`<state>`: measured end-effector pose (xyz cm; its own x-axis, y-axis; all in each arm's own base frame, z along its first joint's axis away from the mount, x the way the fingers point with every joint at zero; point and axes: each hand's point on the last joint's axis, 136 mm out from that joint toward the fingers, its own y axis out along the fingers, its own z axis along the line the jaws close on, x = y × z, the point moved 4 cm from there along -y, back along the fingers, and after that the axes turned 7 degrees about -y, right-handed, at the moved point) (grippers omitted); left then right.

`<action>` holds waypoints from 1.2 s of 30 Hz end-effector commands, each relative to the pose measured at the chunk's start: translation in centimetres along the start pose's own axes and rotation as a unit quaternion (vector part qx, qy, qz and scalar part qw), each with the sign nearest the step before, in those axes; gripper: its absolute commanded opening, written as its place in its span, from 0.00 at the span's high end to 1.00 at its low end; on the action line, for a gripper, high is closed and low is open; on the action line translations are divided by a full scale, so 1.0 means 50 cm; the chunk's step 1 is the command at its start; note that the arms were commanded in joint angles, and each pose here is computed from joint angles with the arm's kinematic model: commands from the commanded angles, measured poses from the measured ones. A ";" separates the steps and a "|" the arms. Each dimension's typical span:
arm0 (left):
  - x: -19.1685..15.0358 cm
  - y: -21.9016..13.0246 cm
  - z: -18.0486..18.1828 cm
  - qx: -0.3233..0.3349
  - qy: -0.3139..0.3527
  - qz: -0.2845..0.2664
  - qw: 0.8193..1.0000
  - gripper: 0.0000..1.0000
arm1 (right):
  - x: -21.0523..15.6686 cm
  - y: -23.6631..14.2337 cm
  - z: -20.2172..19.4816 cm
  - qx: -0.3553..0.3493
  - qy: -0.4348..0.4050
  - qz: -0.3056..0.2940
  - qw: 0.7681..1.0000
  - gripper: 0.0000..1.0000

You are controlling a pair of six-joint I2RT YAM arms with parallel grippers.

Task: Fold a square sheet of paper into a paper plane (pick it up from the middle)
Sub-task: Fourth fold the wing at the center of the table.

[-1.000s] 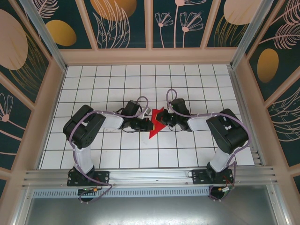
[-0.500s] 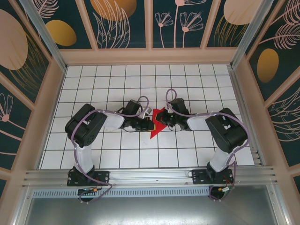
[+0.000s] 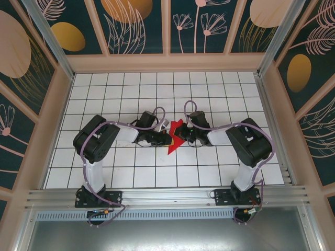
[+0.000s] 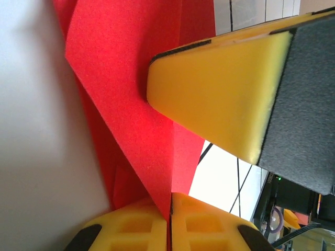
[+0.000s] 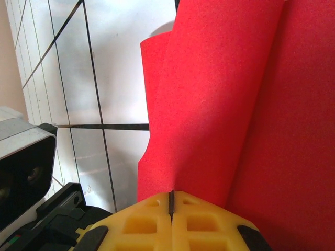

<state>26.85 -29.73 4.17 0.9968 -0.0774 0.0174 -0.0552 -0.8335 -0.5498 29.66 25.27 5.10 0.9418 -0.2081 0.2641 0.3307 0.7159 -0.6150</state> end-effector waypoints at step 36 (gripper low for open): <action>-0.021 0.029 0.050 0.009 -0.045 0.058 0.997 0.93 | 0.008 0.002 -0.003 -0.010 0.019 -0.025 0.999 0.95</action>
<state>27.01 -29.82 3.90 0.9917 -0.1156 -0.0568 -0.1285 -0.8537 -0.5046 29.55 25.04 5.56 0.9285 -0.2575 0.2677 0.3696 0.7130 -0.5959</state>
